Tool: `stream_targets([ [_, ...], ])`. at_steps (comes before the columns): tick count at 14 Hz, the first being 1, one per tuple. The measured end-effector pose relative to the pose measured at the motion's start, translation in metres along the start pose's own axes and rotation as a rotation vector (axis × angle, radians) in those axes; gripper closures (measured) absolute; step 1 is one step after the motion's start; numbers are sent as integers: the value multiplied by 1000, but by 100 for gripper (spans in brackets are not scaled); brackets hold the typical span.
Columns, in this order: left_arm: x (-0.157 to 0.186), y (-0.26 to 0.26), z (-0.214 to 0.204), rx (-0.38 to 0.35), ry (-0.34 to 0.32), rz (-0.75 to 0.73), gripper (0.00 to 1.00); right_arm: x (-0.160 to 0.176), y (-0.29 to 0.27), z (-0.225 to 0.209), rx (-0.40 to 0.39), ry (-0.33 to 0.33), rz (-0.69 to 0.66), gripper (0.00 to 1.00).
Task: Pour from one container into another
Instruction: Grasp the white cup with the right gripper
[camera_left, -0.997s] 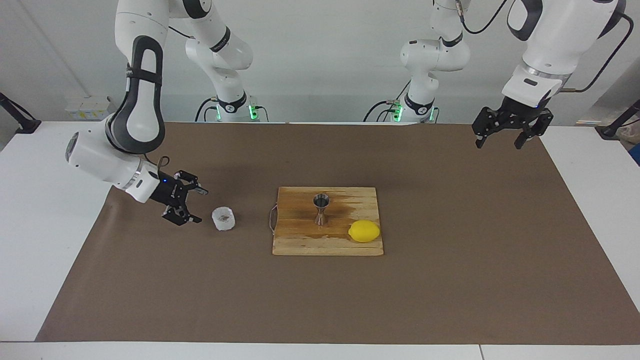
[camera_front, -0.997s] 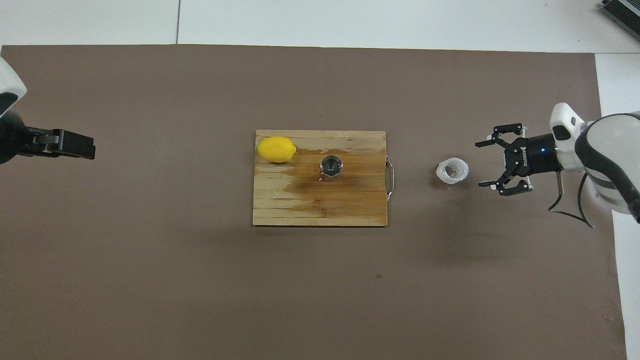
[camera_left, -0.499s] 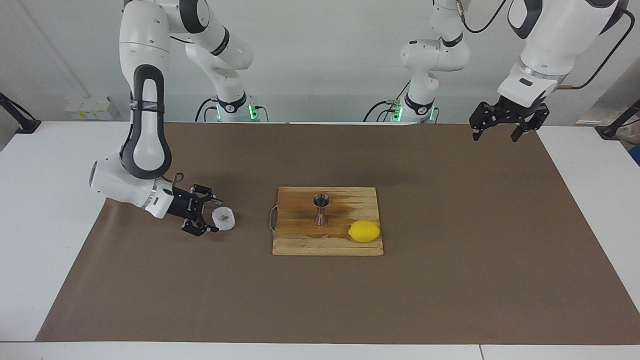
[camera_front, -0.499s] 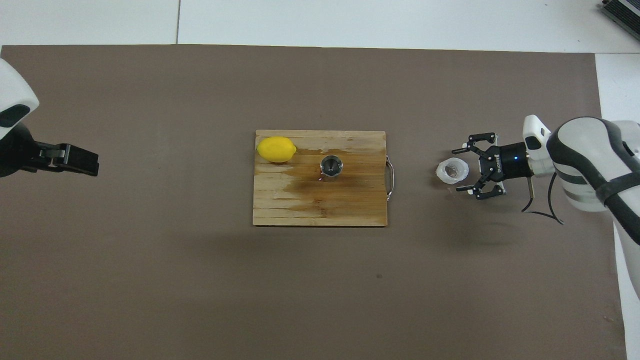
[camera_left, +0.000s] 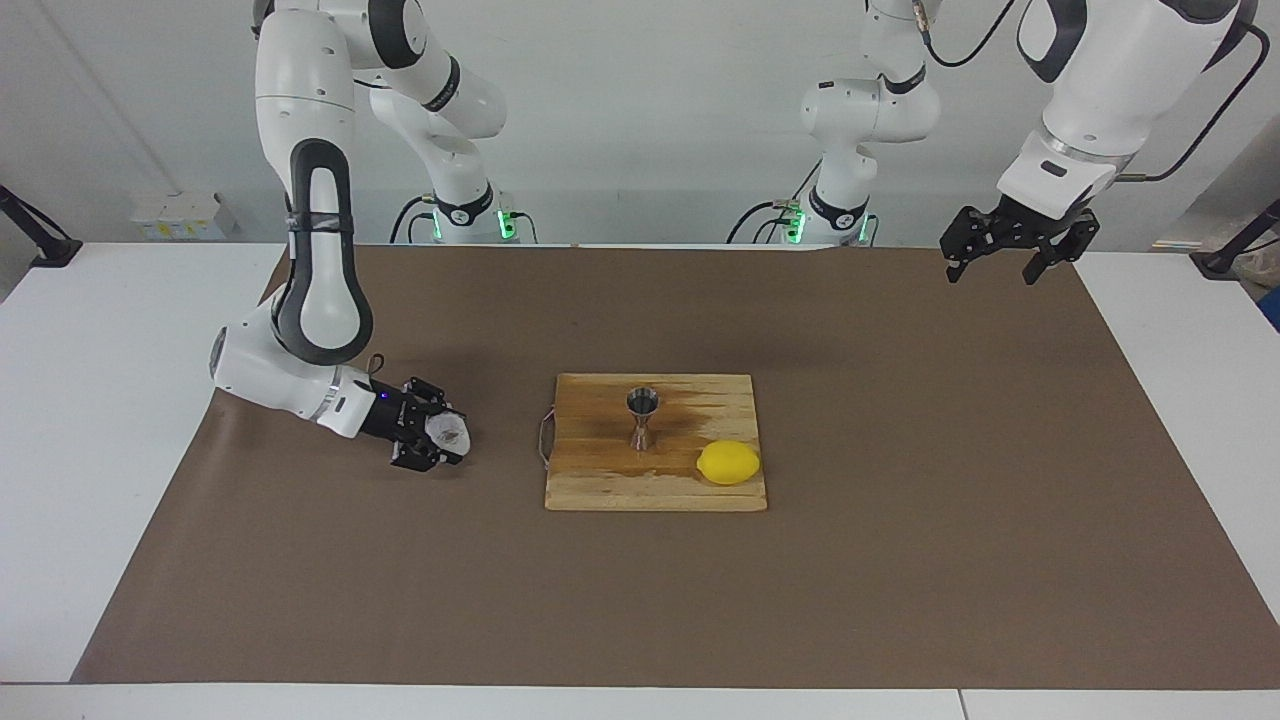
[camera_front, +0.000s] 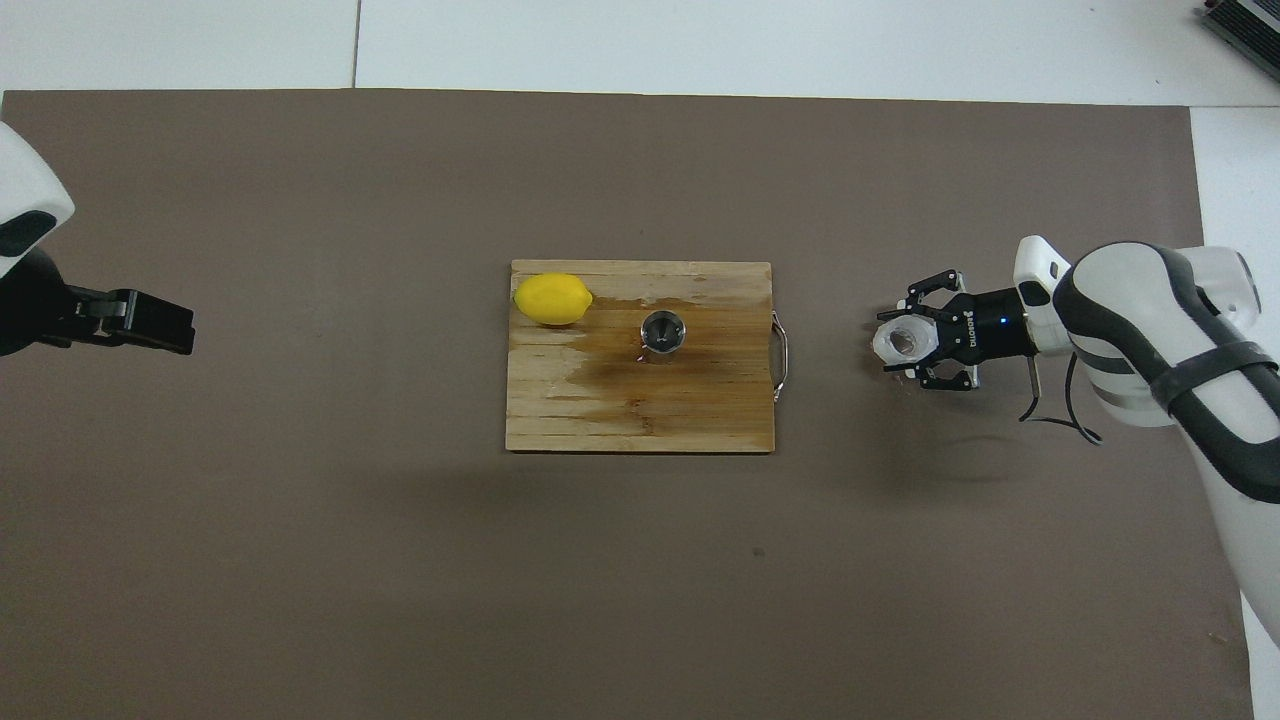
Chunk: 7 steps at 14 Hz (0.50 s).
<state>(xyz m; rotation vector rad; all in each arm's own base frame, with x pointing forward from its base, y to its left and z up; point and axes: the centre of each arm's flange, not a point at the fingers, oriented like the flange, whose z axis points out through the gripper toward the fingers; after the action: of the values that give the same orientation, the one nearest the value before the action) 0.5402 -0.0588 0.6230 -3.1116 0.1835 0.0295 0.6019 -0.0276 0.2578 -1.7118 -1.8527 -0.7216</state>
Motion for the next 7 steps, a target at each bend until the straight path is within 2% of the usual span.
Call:
stream_targets([
  [1,0,0,0,0,0,0,0,1,1,0,-1,0,32,53],
  [3,0,-1,0,0,0,-1,0,15,5,1,0,-2,108,53],
  [5,0,-1,0,0,-1,-2,0,54,14,2,-4,-13,167,53],
  [7,0,-1,0,0,-1,-2,0,108,20,2,-9,-61,216,53],
])
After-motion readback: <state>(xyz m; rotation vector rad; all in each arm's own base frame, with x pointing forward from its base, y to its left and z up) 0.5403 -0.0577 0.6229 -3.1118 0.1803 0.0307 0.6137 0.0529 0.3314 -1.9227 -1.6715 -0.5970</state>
